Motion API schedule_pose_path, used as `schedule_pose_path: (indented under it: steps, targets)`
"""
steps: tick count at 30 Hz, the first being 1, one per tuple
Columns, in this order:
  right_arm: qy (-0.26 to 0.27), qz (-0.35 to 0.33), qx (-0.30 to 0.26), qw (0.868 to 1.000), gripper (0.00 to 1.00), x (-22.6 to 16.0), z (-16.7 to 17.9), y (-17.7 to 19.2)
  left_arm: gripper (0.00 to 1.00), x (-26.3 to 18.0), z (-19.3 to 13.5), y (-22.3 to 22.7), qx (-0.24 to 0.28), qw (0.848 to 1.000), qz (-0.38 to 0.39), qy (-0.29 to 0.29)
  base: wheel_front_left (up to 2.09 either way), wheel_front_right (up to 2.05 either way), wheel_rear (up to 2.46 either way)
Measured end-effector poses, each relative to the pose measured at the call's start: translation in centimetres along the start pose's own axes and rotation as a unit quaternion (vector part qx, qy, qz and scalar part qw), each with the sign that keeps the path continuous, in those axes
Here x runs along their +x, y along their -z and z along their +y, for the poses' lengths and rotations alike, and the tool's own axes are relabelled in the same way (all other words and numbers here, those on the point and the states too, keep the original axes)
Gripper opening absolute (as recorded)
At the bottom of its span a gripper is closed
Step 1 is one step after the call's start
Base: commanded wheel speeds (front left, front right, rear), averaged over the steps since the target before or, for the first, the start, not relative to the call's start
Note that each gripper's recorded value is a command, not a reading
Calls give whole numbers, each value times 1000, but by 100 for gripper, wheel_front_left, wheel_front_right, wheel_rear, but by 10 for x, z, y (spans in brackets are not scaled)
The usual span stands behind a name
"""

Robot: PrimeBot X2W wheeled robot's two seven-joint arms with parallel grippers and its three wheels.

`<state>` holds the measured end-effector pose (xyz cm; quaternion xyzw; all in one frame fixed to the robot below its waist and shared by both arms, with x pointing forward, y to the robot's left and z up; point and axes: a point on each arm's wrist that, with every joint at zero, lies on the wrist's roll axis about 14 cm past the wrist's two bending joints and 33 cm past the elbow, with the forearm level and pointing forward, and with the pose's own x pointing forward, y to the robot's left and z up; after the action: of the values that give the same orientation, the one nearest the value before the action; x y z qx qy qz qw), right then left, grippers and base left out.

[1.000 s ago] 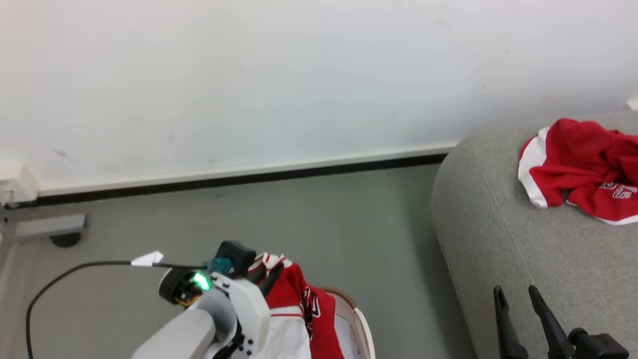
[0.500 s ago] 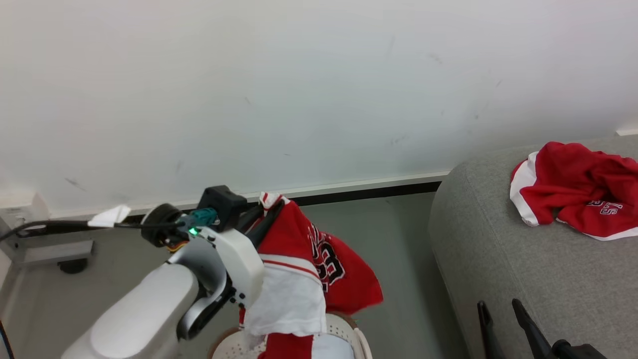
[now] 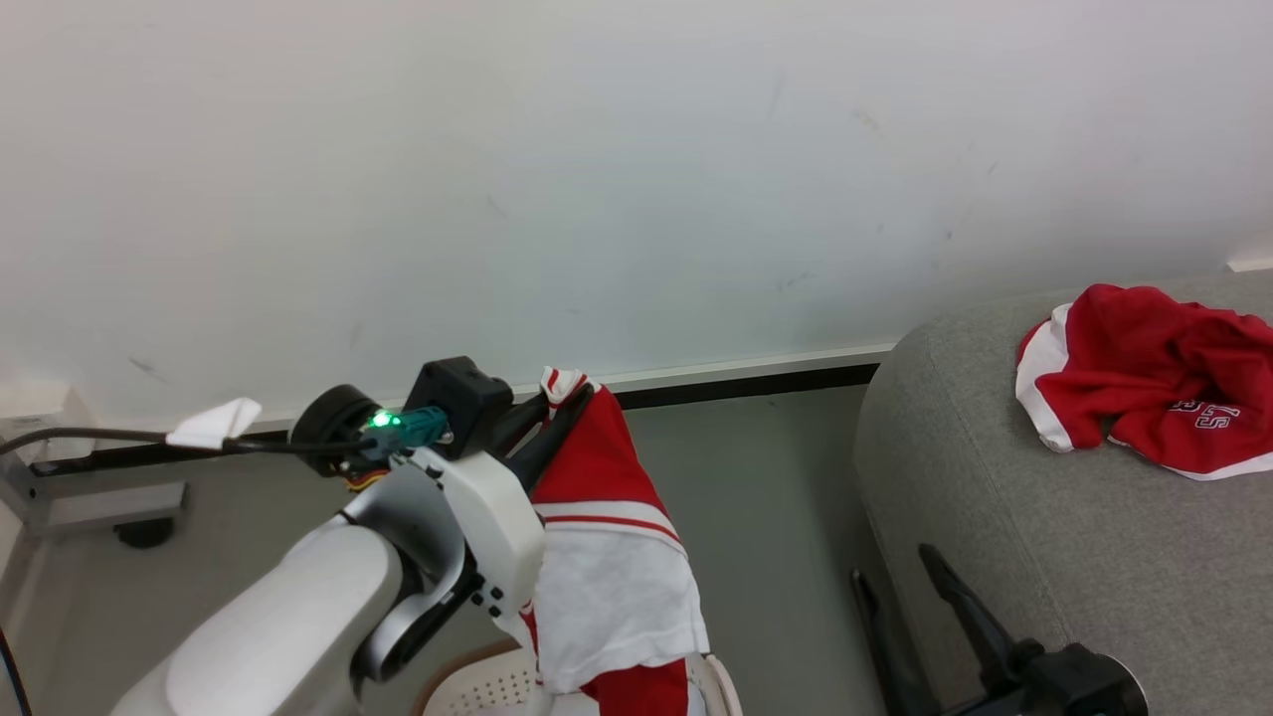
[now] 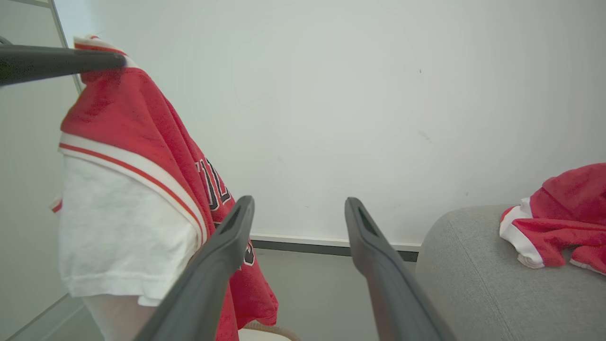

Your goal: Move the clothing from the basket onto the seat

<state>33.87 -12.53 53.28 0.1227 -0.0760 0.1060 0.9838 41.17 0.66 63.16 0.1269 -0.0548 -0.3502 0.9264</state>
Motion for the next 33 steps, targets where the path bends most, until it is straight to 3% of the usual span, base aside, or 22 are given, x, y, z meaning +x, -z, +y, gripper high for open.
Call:
schedule_pose_path:
  steps: [7,14,20,31,32,33]
  targets:
    - [-116,24,-41,992,100,18,43,-5,0,-2,-7,1,-1,1000,2,9,0,0,0]
    - [-216,67,-76,971,100,32,82,0,0,-6,-14,0,-5,1000,0,16,0,0,0]
    - [-258,100,-91,957,100,43,103,15,0,-7,-26,-5,-7,1000,-6,28,0,0,0]
    - [-286,178,-79,938,100,53,139,56,0,-9,-47,-14,-6,998,-12,54,0,0,0]
    - [-285,183,-78,938,89,54,140,59,0,-9,-50,-14,-7,998,-13,56,0,0,0]
    - [-279,185,-71,940,13,56,139,60,0,-10,-51,-15,-7,998,-14,57,0,0,0]
